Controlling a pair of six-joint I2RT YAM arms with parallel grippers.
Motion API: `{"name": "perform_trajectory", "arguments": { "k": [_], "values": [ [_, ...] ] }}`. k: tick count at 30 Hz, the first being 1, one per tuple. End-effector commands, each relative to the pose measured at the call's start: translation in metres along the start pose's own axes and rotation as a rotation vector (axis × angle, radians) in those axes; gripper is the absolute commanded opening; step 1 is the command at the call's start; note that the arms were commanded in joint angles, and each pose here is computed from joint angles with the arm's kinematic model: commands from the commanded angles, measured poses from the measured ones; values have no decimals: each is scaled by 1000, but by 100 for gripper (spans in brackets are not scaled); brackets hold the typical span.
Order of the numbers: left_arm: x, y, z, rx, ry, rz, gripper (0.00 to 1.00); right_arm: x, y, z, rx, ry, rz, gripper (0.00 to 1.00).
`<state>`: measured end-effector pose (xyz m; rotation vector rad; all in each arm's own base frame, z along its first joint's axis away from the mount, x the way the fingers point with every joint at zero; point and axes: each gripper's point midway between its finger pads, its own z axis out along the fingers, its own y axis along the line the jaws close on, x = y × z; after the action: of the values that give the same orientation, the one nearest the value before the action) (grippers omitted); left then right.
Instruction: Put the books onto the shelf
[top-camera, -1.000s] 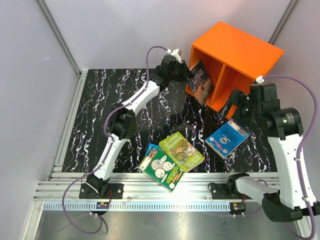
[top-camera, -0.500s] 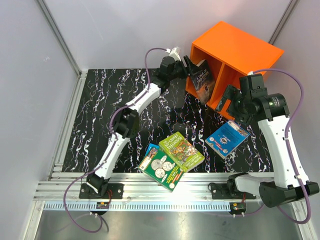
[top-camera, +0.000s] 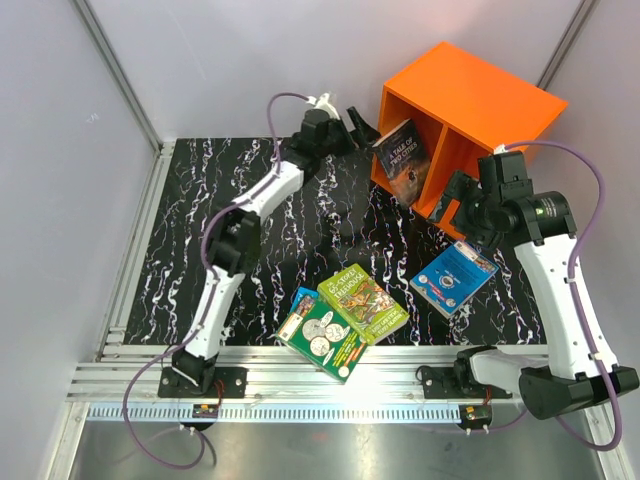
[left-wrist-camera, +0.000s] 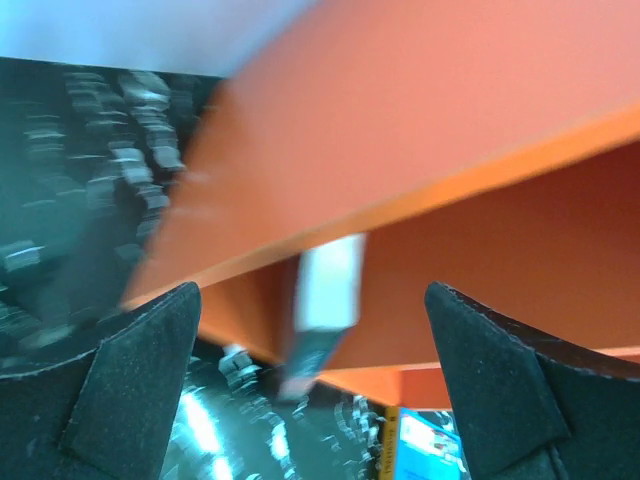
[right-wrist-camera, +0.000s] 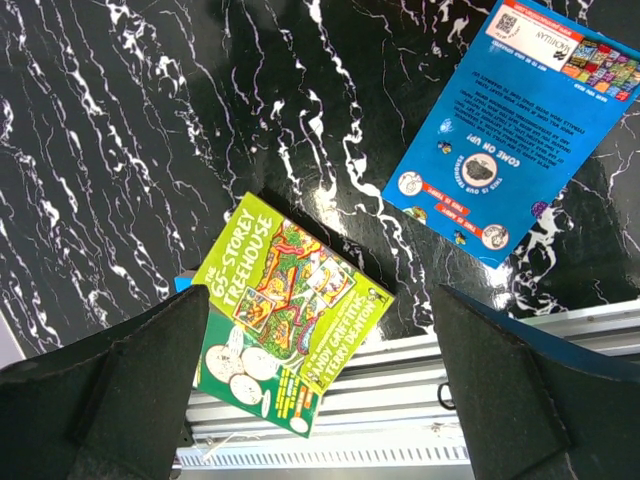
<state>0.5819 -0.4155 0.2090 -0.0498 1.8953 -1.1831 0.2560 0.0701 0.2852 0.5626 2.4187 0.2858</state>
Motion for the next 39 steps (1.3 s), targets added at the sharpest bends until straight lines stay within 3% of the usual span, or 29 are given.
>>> {"name": "perform_trajectory", "arguments": {
  "k": [1,8,11,13,15,16,18,19,23,26,39],
  "values": [
    [-92,-31,-54,-25,-193,59,99,-5,6,-10,-57,-47,11,100],
    [-104,-18,-110,-197,-170,97,99,11,28,-4,-201,16,-26,100],
    [-82,0,-141,-322,-38,90,95,44,49,17,-329,209,-51,100],
    [-48,8,-165,-365,103,61,90,65,52,36,-349,325,-40,100],
    [-17,10,-184,-376,178,40,88,73,51,49,-348,356,-41,100],
    [24,27,-195,-415,251,9,89,80,48,58,-341,378,-41,100],
    [41,10,-225,-394,252,-3,89,93,42,76,-301,455,-44,100],
    [77,23,-240,-432,314,-21,89,107,38,81,-274,509,-53,100],
    [120,19,-282,-468,357,-29,88,153,32,100,-214,660,-76,100],
    [131,13,-307,-479,345,-36,87,184,33,105,-254,742,29,100],
    [121,-13,-354,-500,286,-40,85,236,2,115,-260,721,289,100]
  ]
}}
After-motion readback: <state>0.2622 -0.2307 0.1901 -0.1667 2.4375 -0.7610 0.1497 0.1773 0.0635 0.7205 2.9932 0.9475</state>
